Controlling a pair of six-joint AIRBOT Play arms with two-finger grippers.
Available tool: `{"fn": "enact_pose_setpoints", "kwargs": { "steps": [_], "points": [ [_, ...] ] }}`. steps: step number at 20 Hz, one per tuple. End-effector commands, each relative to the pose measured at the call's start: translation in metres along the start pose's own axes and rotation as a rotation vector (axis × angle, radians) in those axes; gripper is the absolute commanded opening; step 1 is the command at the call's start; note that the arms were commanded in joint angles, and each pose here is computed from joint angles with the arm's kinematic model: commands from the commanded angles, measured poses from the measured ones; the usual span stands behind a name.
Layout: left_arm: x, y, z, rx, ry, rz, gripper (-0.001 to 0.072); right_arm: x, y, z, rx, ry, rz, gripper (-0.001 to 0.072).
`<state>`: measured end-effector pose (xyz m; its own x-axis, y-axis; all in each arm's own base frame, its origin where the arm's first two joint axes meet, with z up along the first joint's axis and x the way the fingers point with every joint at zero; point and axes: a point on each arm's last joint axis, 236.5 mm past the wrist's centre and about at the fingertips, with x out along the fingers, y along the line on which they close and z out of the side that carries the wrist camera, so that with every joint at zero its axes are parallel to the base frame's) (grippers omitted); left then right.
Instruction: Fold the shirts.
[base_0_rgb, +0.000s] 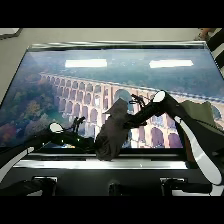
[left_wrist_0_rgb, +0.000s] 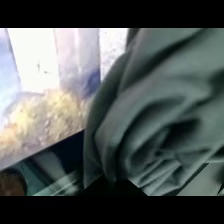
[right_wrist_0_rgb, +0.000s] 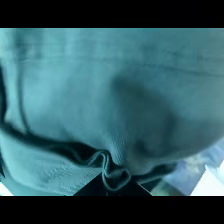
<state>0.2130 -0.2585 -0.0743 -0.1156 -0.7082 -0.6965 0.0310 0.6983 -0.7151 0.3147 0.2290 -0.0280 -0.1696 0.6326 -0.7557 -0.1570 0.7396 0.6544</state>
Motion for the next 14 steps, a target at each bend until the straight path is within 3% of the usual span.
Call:
{"fn": "enact_pose_setpoints", "kwargs": {
  "steps": [1,5,9,11,14],
  "points": [
    [-0.043,-0.022,0.038,0.096,-0.143,0.000,0.0040,-0.043,0.024,0.026,-0.132,-0.167,-0.029,0.0050],
    [-0.231,-0.146,0.110,0.399,-0.661,-0.035,0.0039,-0.228,0.118,0.062,-0.448,-0.697,-0.202,0.0050],
    [-0.421,-0.315,0.048,0.763,-1.133,-0.132,0.0040,-0.409,0.276,-0.020,-0.761,-1.279,-0.161,0.0050],
    [-0.466,-0.363,0.005,0.887,-1.248,-0.171,0.0040,-0.441,0.307,-0.068,-0.785,-1.385,-0.112,0.0050],
    [-0.486,-0.384,-0.022,0.930,-1.295,-0.204,0.0040,-0.440,0.311,-0.096,-0.727,-1.370,-0.057,0.0051]
  ]
}}
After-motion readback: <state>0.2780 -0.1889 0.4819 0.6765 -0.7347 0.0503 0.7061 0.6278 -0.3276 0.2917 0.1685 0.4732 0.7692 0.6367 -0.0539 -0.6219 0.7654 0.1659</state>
